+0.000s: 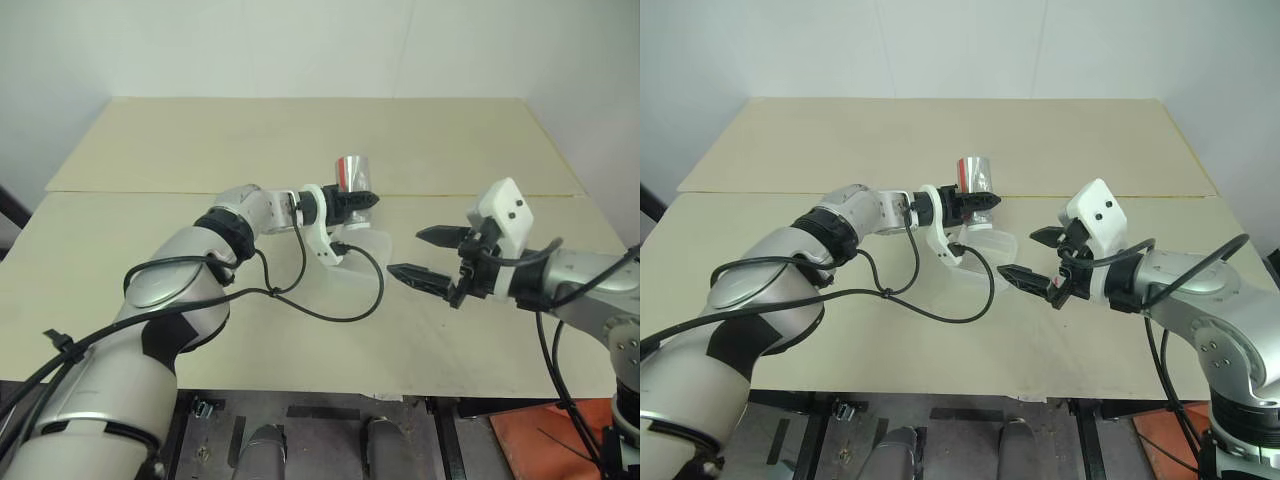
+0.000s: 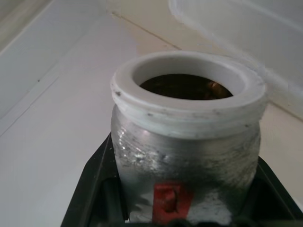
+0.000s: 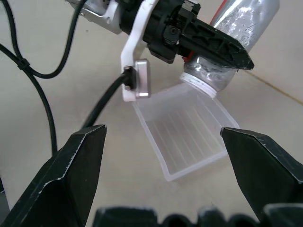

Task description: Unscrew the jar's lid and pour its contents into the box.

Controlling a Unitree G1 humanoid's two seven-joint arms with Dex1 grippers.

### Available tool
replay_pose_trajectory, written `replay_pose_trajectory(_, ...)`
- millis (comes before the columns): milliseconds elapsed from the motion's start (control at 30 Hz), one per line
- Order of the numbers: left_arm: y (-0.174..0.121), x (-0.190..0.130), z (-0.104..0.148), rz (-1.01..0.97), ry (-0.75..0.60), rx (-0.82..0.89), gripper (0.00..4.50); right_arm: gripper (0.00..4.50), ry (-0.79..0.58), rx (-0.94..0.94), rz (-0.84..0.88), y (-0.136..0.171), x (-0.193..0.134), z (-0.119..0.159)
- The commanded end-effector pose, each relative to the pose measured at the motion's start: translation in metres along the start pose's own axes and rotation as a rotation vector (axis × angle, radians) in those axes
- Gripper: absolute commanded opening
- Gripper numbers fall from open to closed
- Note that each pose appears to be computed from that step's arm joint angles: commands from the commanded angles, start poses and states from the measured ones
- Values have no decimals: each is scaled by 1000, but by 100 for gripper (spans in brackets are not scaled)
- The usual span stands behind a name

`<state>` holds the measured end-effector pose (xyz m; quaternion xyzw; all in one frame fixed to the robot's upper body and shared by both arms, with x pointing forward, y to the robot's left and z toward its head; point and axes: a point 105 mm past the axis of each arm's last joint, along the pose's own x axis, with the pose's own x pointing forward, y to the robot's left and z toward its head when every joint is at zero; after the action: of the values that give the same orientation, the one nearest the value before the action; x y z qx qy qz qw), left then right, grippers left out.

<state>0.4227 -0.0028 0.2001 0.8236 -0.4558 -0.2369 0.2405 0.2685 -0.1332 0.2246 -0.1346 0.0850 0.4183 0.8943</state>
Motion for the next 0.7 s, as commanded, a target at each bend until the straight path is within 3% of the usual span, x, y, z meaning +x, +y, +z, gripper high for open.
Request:
replay_pose_trajectory(33, 18, 4, -10, 69, 25, 24, 197, 448, -45, -34, -8, 6, -6, 8)
replay_pose_trajectory(133, 18, 3, -12, 76, 33, 17, 197, 448, -46, -33, -11, 6, -6, 8)
replay_pose_trajectory(267, 21, -3, -22, 105, 101, -214, 197, 448, -55, -43, -18, 5, -4, 9)
replay_pose_trajectory(333, 19, -12, -36, 131, 211, -572, 197, 448, -66, -55, -29, 3, -5, 10)
replay_pose_trajectory(433, 12, -24, -54, 179, 310, -967, 197, 448, -81, -74, -48, -2, -7, 14)
replay_pose_trajectory(500, -7, -37, -73, 239, 445, -1460, 197, 448, -89, -89, -62, -8, -9, 18)
replay_pose_trajectory(533, -19, -43, -76, 249, 492, -1686, 197, 448, -94, -89, -66, -10, -10, 20)
replay_pose_trajectory(600, -33, -48, -70, 177, 510, -1983, 197, 448, -94, -85, -66, -11, -11, 20)
replay_pose_trajectory(700, -49, -64, -60, 287, 613, -2325, 197, 448, -72, -81, -49, -9, -8, 14)
